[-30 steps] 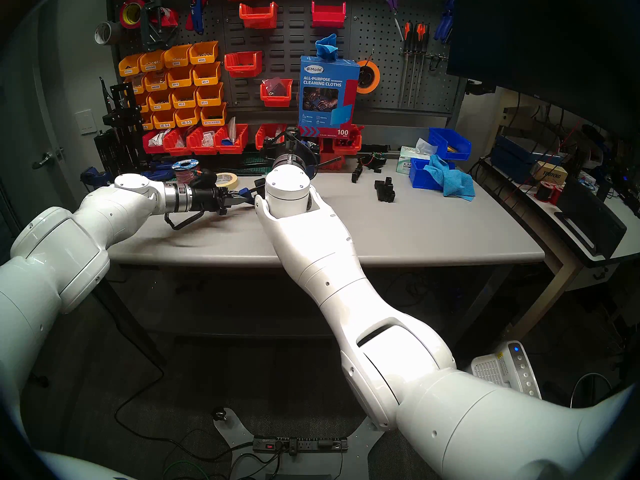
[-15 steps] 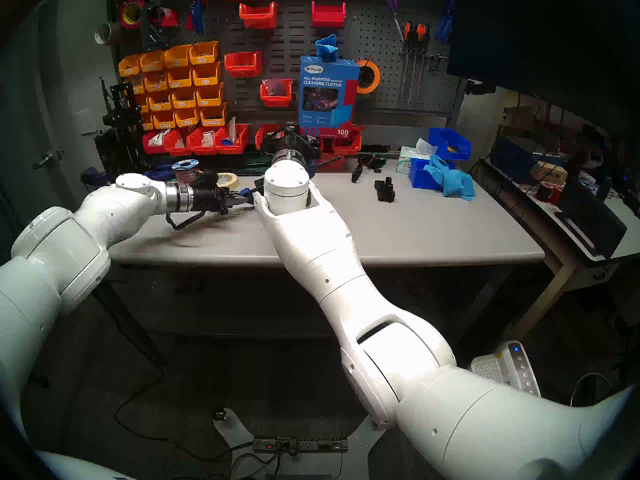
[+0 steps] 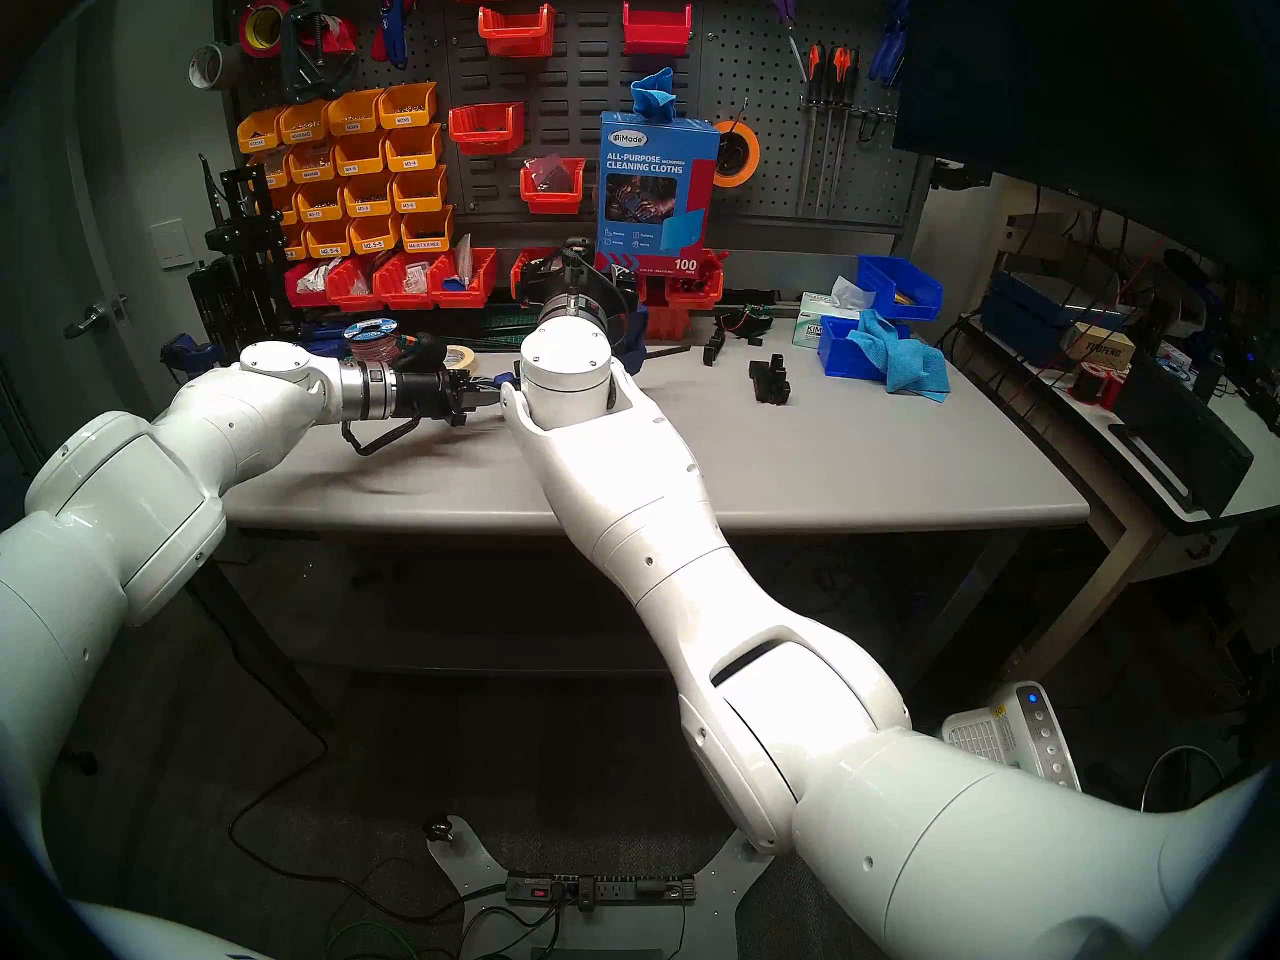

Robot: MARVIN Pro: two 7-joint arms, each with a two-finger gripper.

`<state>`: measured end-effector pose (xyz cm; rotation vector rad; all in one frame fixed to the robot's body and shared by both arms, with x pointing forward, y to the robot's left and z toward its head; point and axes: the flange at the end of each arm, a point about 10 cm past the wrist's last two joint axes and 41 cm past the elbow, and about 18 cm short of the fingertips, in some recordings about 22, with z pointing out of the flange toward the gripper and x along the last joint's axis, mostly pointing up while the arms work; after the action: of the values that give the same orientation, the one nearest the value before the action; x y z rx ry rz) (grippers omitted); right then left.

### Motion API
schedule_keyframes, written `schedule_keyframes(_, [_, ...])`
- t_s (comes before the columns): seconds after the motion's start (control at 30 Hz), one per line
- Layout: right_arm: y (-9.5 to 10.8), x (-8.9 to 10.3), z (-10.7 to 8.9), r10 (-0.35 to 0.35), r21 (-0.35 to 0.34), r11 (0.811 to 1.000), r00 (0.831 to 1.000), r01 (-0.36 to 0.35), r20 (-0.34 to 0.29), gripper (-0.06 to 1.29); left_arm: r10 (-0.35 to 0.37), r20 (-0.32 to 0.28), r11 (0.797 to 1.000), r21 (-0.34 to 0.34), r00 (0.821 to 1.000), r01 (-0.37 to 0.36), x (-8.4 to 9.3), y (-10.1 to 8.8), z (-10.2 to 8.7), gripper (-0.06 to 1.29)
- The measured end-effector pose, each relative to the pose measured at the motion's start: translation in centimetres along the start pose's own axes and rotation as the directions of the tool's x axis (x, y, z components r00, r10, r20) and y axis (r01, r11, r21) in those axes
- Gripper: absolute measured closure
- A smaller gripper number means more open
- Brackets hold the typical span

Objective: Clamp the two 3D printed pieces together with the clamp

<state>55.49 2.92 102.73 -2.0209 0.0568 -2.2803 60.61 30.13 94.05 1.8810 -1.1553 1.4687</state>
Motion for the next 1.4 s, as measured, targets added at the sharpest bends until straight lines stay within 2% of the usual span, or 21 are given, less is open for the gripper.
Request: schedule_keyframes(1.4, [-1.2,0.1,-0.7,-0.024,-0.029,0.999,1.0,0.023,-0.017,-0.03,0.0,-0.004,0.999,-0.04,1.0,0.0,0.1,0.5,0.3,1.19])
